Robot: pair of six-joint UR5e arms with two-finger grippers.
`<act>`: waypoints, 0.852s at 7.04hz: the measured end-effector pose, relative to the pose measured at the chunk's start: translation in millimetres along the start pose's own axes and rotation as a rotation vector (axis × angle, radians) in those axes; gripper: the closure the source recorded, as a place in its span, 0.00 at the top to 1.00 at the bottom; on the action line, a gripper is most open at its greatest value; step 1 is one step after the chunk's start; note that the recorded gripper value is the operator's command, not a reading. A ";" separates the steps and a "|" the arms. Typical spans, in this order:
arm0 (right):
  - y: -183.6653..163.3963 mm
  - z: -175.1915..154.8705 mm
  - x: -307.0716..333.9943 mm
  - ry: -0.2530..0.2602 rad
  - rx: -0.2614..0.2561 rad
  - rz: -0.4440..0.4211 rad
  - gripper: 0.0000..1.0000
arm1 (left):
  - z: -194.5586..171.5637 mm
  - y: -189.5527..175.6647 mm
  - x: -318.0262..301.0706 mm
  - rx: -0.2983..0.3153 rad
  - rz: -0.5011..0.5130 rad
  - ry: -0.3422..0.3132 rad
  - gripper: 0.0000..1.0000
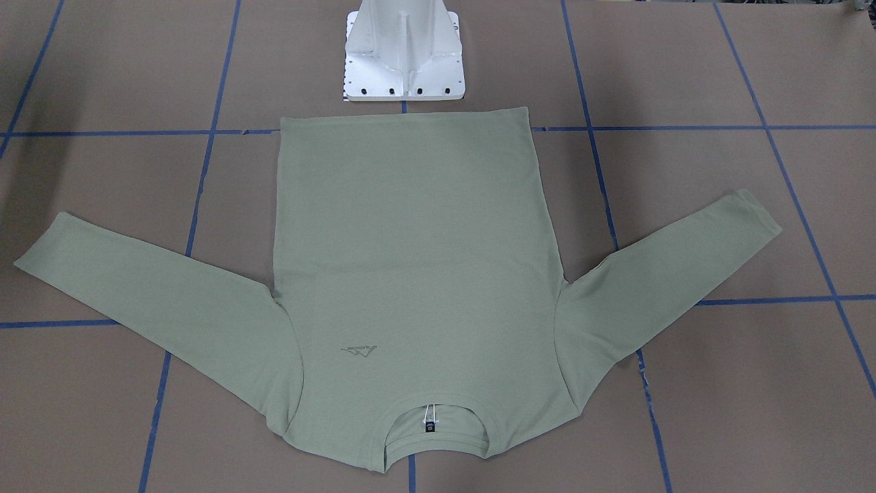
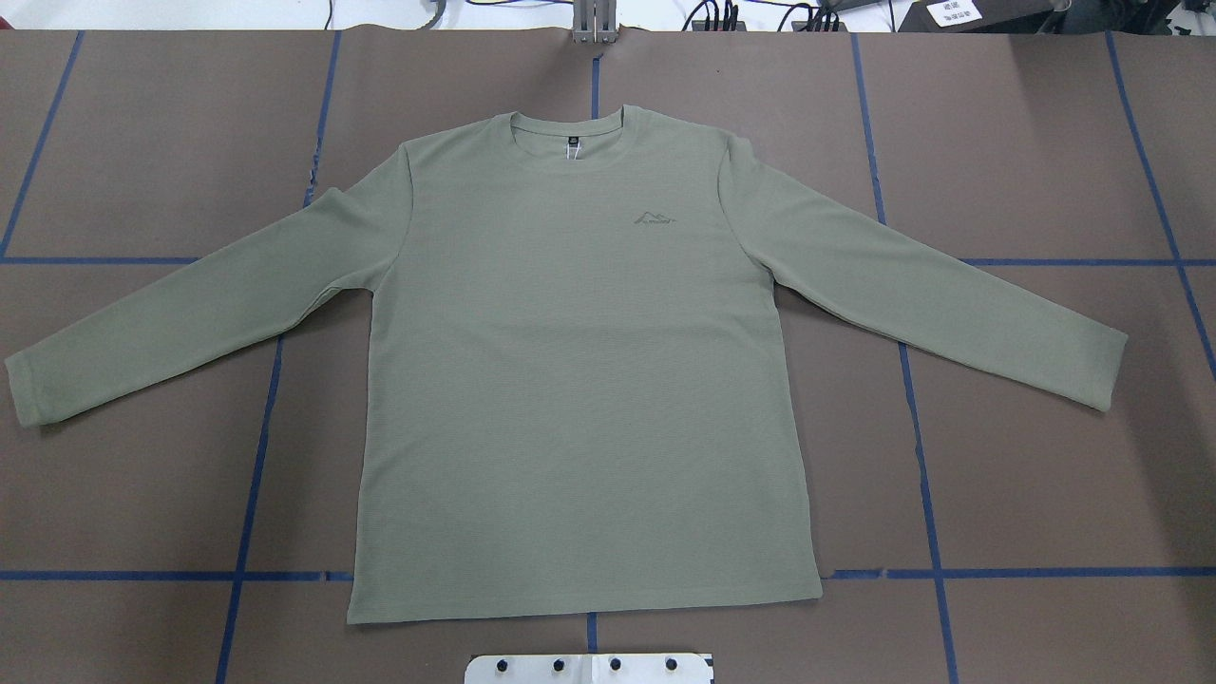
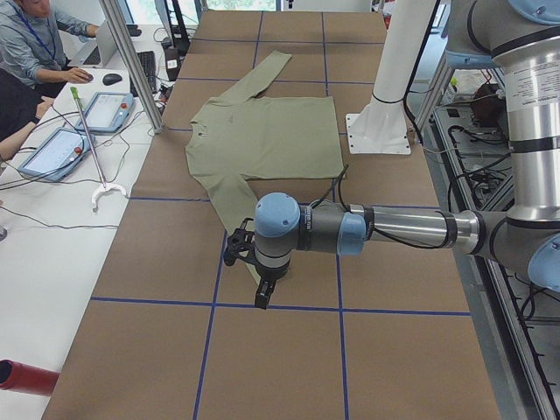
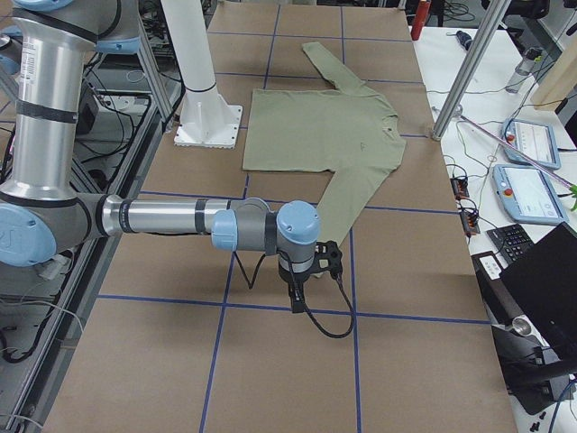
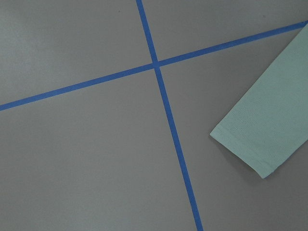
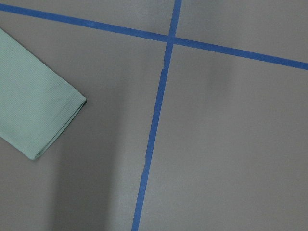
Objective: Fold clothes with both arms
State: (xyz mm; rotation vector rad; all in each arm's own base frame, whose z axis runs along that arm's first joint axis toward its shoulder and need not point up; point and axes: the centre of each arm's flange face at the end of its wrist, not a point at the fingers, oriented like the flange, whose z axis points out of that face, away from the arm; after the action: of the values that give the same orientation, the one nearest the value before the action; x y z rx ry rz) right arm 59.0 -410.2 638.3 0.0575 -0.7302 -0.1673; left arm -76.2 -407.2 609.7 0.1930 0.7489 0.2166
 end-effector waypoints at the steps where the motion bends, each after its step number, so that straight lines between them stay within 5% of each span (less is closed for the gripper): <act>1: -0.1 -0.2 -0.2 -0.001 0.001 0.000 1.00 | -2.8 -1.1 2.7 0.006 0.006 0.000 1.00; 4: -15.9 -29.4 -26.8 -0.007 0.063 -0.049 1.00 | -26.2 -14.7 23.8 0.086 0.083 -0.014 1.00; 6: -48.9 -62.8 -56.3 -0.028 0.174 -0.140 1.00 | -46.0 -36.0 38.0 0.245 0.230 -0.053 1.00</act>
State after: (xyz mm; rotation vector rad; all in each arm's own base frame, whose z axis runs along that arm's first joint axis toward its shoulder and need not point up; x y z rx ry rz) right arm 53.2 -449.0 549.1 0.2727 -0.7677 -0.2385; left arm -76.4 -427.4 543.1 0.5167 0.6987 0.3371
